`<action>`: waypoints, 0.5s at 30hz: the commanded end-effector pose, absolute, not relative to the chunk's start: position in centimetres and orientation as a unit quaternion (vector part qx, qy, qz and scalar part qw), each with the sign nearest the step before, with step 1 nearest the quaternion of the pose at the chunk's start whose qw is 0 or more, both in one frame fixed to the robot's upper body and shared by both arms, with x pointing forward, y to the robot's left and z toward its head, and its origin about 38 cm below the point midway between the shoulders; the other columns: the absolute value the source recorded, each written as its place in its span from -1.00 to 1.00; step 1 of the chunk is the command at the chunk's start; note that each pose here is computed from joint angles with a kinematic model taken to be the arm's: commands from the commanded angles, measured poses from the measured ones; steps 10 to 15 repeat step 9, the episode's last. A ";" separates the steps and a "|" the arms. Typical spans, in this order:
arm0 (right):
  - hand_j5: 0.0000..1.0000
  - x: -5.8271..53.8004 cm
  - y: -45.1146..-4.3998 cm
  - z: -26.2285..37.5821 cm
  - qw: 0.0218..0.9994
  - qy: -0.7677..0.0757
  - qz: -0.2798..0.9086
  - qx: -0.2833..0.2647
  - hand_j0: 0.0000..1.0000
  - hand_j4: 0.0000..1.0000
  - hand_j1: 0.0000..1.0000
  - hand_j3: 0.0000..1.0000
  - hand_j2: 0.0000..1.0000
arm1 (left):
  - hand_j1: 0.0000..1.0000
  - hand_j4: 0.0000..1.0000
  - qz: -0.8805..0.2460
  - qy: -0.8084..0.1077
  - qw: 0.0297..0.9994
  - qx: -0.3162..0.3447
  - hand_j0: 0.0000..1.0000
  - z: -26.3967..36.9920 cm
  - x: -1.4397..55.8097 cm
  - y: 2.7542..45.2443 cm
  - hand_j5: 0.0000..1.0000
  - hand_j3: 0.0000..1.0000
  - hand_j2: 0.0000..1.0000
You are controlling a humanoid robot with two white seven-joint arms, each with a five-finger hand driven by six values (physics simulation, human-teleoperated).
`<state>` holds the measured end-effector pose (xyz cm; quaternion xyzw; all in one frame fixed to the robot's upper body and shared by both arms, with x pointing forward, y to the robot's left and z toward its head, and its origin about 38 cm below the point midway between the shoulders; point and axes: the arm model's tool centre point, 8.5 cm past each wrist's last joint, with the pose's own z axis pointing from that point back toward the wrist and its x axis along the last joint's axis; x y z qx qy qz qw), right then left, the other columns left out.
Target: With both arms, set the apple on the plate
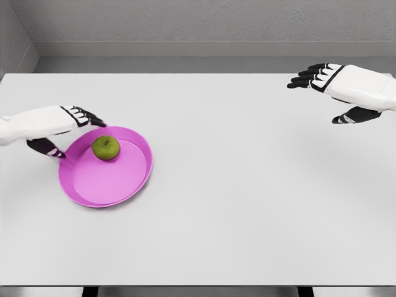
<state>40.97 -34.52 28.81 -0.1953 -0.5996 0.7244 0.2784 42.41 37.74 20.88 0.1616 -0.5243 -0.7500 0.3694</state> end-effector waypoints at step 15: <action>1.00 41.0 -34.5 28.9 0.279 -0.602 0.722 -0.195 1.00 1.00 1.00 1.00 1.00 | 1.00 1.00 -0.694 -0.569 0.402 0.181 1.00 23.7 42.9 40.6 1.00 1.00 1.00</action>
